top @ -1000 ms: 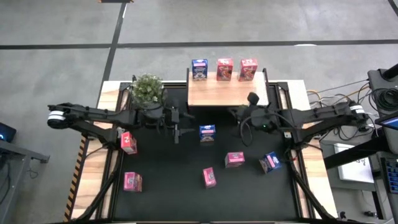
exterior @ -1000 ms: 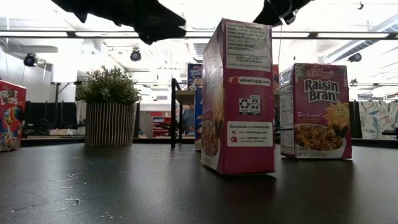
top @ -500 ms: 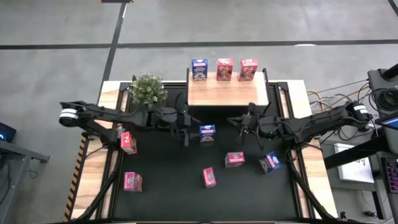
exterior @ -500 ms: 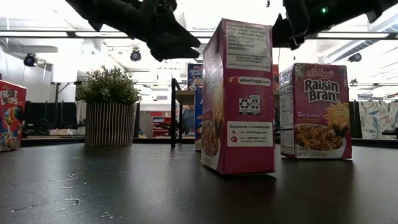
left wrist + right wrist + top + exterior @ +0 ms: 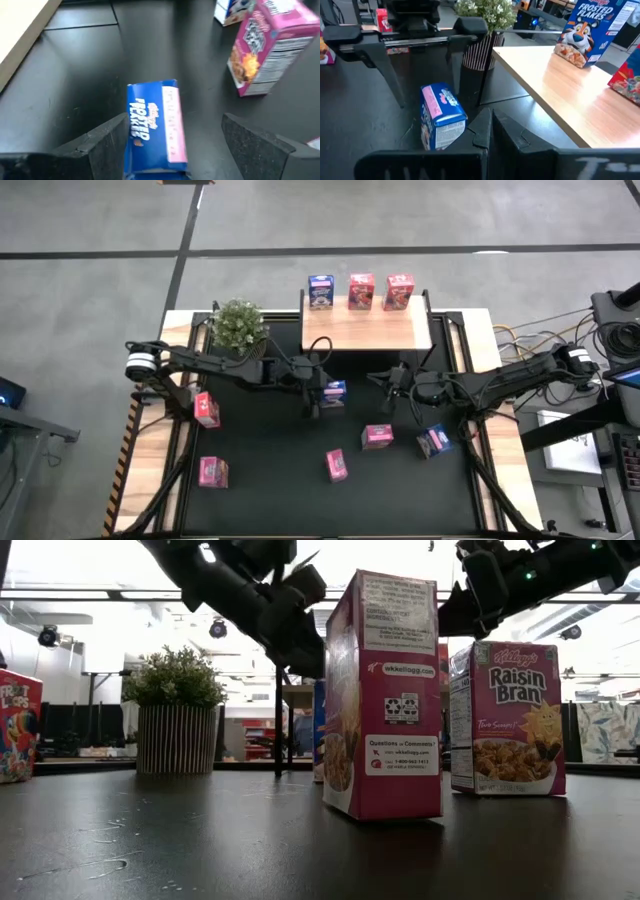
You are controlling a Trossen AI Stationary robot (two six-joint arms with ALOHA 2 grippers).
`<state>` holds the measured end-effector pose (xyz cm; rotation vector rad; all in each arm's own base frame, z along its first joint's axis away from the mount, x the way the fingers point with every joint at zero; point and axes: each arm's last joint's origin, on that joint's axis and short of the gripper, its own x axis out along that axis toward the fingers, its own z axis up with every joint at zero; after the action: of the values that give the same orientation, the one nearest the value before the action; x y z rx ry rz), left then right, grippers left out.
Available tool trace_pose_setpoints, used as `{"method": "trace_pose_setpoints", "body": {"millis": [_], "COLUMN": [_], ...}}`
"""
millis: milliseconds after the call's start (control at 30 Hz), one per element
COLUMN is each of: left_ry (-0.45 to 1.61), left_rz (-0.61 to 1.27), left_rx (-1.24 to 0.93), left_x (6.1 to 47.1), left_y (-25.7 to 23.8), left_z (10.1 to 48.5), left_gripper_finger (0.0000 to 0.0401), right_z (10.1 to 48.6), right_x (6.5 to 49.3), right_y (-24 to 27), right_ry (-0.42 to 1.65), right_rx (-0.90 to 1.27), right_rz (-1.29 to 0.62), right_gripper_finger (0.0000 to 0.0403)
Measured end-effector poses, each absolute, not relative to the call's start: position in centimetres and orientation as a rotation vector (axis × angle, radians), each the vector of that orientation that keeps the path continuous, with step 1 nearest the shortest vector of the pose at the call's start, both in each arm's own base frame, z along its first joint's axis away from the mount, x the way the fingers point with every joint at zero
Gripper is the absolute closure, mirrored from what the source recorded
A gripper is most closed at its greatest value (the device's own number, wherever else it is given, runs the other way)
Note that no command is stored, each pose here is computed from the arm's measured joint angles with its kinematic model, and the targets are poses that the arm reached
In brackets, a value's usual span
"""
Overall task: Stack cereal on shelf
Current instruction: Put the left blue cereal box on the shelf and align it with the other blue cereal box on the shelf
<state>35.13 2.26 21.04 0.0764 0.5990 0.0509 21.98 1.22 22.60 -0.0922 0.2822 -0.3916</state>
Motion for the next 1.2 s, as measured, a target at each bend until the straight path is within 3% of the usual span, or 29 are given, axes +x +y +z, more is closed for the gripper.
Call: {"method": "trace_pose_setpoints", "body": {"millis": [533,900,1200], "left_ry": [0.606,0.598,0.648], "left_rz": [0.059,0.071,0.083], "left_rx": [0.071,0.105,0.105], "left_x": [35.4,35.4,35.7], "left_y": [2.5,2.7,3.1], "left_z": [20.8,21.3,19.6], "left_gripper_finger": [0.0134,0.0093,0.0088], "right_z": [22.5,22.5,22.4], "right_x": [22.0,22.0,22.0], "right_y": [1.3,1.3,1.3], "right_ry": [0.285,0.286,0.289], "right_rx": [-0.092,-0.088,-0.086], "right_rz": [-0.390,-0.391,-0.391], "right_gripper_finger": [0.0394,0.0394,0.0394]}}
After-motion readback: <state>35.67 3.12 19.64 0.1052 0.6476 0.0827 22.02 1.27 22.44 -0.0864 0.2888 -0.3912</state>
